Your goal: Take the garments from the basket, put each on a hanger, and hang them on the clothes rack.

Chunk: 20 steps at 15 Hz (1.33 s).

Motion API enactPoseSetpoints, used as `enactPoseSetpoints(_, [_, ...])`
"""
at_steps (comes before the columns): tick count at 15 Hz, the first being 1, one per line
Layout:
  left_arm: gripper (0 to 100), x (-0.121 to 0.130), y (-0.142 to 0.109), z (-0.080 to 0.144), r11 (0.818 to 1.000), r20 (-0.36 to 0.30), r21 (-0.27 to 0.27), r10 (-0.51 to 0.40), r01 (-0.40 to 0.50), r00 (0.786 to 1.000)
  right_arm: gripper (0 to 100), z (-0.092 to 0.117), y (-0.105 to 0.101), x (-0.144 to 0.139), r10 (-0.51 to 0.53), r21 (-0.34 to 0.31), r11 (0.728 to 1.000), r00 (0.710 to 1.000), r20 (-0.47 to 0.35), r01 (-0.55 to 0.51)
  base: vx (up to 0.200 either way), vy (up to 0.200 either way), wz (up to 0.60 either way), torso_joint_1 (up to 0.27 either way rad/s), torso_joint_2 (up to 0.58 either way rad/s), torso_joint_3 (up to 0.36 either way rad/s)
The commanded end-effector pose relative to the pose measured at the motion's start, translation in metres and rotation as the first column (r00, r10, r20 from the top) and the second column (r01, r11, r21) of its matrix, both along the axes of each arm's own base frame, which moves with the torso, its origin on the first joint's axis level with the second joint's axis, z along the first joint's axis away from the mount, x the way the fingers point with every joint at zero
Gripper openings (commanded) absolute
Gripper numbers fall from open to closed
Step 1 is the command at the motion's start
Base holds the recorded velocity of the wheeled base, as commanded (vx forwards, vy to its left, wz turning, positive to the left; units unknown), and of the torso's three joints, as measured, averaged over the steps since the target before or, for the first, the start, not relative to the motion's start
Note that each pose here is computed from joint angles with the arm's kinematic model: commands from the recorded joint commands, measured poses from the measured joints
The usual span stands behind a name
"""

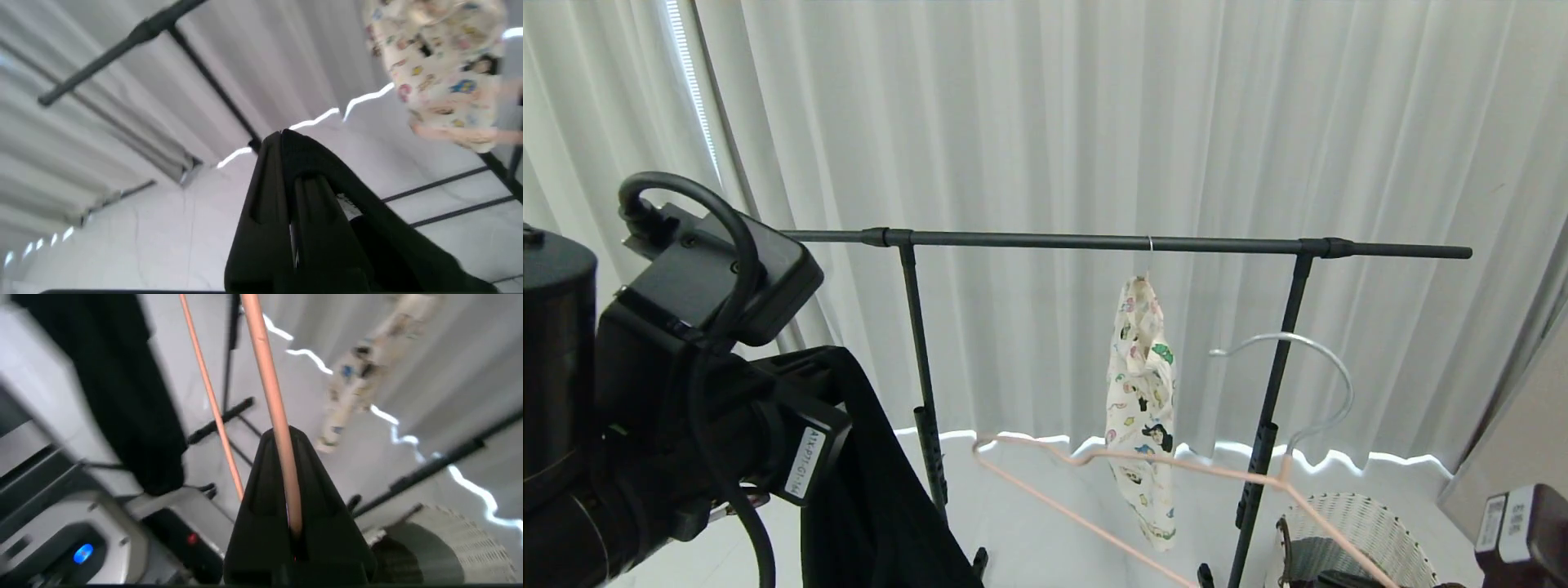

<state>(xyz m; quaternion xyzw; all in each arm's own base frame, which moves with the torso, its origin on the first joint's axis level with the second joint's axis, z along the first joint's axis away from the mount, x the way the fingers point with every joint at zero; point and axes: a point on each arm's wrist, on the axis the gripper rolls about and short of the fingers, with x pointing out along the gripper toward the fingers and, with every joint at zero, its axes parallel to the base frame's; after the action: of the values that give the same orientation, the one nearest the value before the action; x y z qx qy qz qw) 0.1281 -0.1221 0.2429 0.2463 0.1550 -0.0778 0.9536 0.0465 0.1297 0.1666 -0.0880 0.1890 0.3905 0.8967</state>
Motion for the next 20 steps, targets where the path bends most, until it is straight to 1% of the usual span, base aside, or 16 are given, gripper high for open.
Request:
enactPoseSetpoints(1, [0,0.003,0.005,-0.003,0.999,-0.008,0.001,0.034,-0.034,0.999,0,-0.001,0.003,-0.008,0.063,-0.001,0.998,0.998,-0.004,-0.063,0.0,0.0,0.0,0.0,0.0,0.0])
enactPoseSetpoints(2, [0,0.004,0.005,-0.008,0.997,-0.025,-0.042,0.06,-0.061,0.998,0,-0.001,0.006,-0.015,0.11,0.006,0.994,0.994,-0.017,-0.11,0.0,0.0,0.0,0.0,0.0,0.0])
enactPoseSetpoints(3, [0,0.004,0.005,-0.008,0.997,-0.025,-0.042,0.06,-0.061,0.998,0,-0.001,0.006,-0.015,0.11,0.006,0.994,0.994,-0.017,-0.11,0.0,0.0,0.0,0.0,0.0,0.0])
enactPoseSetpoints(4, [0,0.004,0.004,-0.014,0.993,-0.046,-0.08,0.078,-0.082,0.996,0,-0.001,0.008,-0.019,0.153,0.014,0.988,0.988,-0.033,-0.153,0.0,0.0,0.0,0.0,0.0,0.0])
enactPoseSetpoints(5, [0,0.003,0.005,-0.015,0.993,-0.049,-0.086,0.08,-0.084,0.996,0,-0.001,0.009,-0.02,0.16,0.015,0.987,0.986,-0.039,-0.16,0.0,0.0,0.0,0.0,0.0,0.0])
enactPoseSetpoints(7, [0,0.001,0.005,-0.014,0.993,-0.045,-0.092,0.071,-0.075,0.996,0,-0.002,0.015,-0.019,0.166,0.003,0.986,0.985,-0.047,-0.166,0.0,0.0,0.0,0.0,0.0,0.0])
enactPoseSetpoints(9, [0,-0.003,0.003,-0.014,0.994,-0.043,-0.097,0.047,-0.051,0.998,0,-0.004,0.026,-0.014,0.146,0.013,0.989,0.988,-0.05,-0.145,0.0,0.0,0.0,0.0,0.0,0.0])
enactPoseSetpoints(11, [0,-0.005,0.004,-0.013,0.994,-0.04,-0.101,0.04,-0.044,0.998,0,-0.008,0.039,-0.004,0.098,0.03,0.995,0.994,-0.044,-0.097,0.0,0.0,0.0,0.0,0.0,0.0])
enactPoseSetpoints(13, [0,-0.005,0.004,-0.013,0.994,-0.04,-0.101,0.04,-0.044,0.998,0,-0.008,0.047,0.0,0.086,0.046,0.995,0.996,-0.037,-0.085,0.0,0.0,0.0,0.0,0.0,0.0])
enactPoseSetpoints(20, [0,-0.007,0.003,-0.013,0.994,-0.039,-0.102,0.031,-0.035,0.999,0,-0.005,0.057,0.004,0.081,0.053,0.996,0.996,-0.038,-0.078,0.0,0.0,0.0,0.0,0.0,0.0])
